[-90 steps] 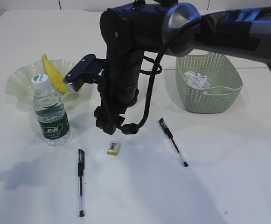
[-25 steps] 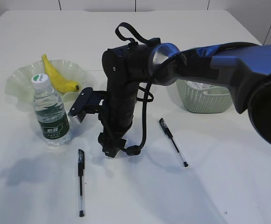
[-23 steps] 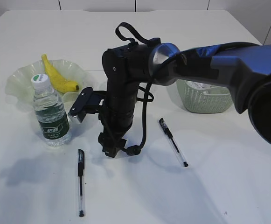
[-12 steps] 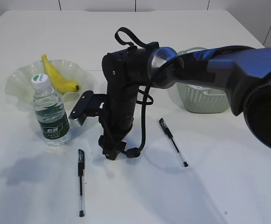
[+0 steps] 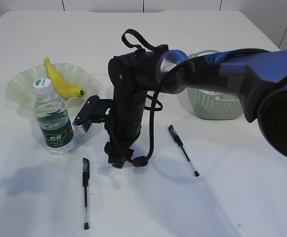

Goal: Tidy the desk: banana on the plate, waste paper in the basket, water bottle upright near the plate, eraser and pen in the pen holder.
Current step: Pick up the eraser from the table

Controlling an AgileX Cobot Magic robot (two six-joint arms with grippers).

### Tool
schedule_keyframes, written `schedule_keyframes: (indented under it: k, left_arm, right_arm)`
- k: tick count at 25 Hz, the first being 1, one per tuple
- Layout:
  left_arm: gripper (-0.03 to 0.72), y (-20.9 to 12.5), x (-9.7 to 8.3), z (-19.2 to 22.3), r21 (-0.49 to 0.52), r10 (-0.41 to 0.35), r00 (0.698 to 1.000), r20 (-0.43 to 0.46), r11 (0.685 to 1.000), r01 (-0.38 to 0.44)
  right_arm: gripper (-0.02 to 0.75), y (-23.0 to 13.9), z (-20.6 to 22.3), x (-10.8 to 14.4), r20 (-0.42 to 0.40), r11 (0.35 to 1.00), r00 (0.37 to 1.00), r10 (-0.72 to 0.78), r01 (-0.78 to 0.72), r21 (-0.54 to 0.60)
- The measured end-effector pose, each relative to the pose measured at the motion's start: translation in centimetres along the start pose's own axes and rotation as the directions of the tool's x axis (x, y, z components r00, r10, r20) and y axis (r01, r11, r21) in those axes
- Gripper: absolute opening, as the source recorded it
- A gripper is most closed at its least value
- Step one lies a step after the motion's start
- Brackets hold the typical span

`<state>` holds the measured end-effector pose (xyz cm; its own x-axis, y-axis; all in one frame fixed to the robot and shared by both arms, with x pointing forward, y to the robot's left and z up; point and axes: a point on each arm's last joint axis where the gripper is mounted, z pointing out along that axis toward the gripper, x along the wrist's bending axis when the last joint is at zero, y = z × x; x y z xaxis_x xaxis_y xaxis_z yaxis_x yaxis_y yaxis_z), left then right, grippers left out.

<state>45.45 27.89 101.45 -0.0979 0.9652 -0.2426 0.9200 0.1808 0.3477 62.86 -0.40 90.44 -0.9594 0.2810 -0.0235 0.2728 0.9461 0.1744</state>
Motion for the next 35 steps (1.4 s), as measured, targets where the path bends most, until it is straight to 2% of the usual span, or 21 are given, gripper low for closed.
schedule_keyframes:
  k: [7,12,17,35]
  left_arm:
    - [0.496,0.0,0.0,0.0,0.0,0.0,1.0,0.0,1.0,0.0]
    - [0.496,0.0,0.0,0.0,-0.002,0.0,1.0,0.0,1.0,0.0]
    - [0.496,0.0,0.0,0.0,-0.002,0.0,1.0,0.0,1.0,0.0]
    - [0.496,0.0,0.0,0.0,-0.002,0.0,1.0,0.0,1.0,0.0]
  right_arm:
    - [0.388,0.0,0.4,0.0,-0.01,1.0,1.0,0.009,-0.009,0.003]
    - [0.375,0.0,0.4,0.1,-0.011,1.0,1.0,0.012,-0.012,0.001]
    - [0.312,0.0,0.4,0.1,-0.013,1.0,1.0,0.015,-0.015,0.0]
    - [0.305,0.1,-0.9,0.0,0.002,0.995,0.995,0.098,-0.098,-0.014]
